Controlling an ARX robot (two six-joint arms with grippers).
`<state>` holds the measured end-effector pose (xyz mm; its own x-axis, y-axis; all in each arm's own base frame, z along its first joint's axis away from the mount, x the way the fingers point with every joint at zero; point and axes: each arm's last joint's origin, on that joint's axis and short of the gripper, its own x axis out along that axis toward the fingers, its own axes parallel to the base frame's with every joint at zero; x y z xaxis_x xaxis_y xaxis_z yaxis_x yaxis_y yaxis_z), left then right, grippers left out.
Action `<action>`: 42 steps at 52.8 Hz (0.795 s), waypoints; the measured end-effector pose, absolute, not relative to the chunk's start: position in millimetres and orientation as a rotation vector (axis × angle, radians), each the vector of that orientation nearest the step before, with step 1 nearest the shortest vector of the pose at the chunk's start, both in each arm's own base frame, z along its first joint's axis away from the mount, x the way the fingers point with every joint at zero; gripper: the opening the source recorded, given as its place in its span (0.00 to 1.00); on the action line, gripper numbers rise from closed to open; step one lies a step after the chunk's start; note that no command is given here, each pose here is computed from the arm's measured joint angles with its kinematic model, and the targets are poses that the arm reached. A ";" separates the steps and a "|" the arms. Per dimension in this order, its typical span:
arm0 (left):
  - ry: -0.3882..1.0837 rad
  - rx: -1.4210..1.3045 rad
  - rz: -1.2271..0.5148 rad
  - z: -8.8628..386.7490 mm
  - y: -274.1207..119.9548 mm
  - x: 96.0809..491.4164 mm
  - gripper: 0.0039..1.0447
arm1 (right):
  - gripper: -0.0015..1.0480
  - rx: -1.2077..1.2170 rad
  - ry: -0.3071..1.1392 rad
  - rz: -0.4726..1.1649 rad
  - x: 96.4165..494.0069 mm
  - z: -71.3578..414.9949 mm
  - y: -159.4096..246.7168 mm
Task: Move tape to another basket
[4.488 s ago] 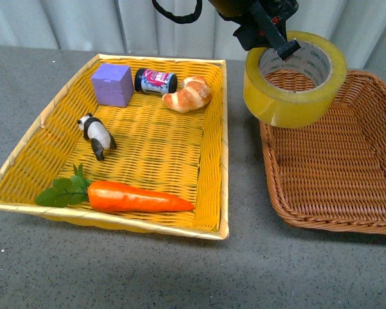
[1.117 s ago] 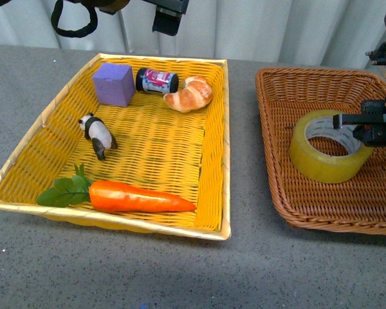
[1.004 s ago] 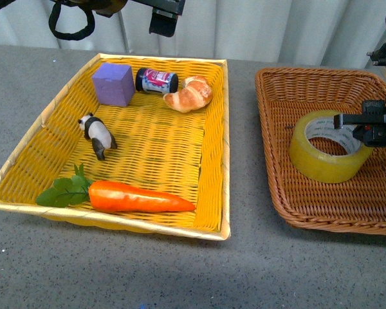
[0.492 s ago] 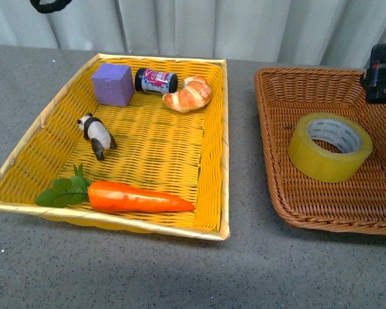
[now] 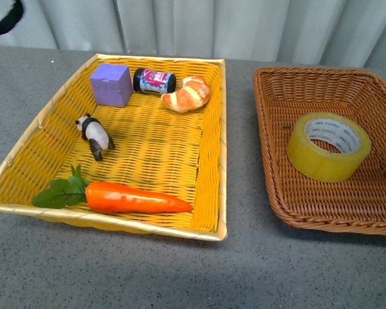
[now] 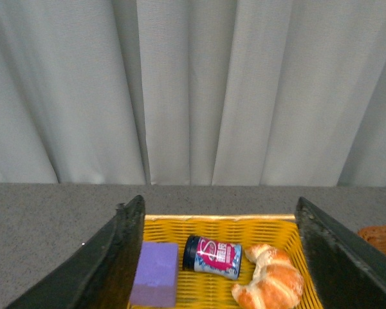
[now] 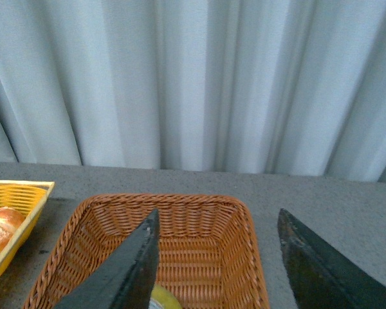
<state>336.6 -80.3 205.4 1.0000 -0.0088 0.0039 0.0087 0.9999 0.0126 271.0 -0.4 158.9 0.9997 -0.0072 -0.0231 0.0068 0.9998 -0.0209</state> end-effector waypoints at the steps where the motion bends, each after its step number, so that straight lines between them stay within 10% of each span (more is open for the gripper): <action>1: -0.006 0.011 -0.010 204.4 -76.2 330.5 0.59 | 0.46 -0.019 0.022 -0.009 266.6 159.2 -0.8; 16: 0.013 0.003 0.004 183.4 -33.1 253.8 0.04 | 0.01 -0.014 0.017 -0.001 212.2 160.8 0.1; 42: 0.017 -0.001 -0.020 161.7 -4.6 180.8 0.04 | 0.01 -0.011 0.015 -0.001 160.3 161.8 0.0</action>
<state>180.8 -4.6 161.7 0.9997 -0.0202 -0.0170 0.0202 0.9998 -0.0016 160.3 0.0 161.8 0.9999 -0.0011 -0.0154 0.0010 0.9999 -0.0109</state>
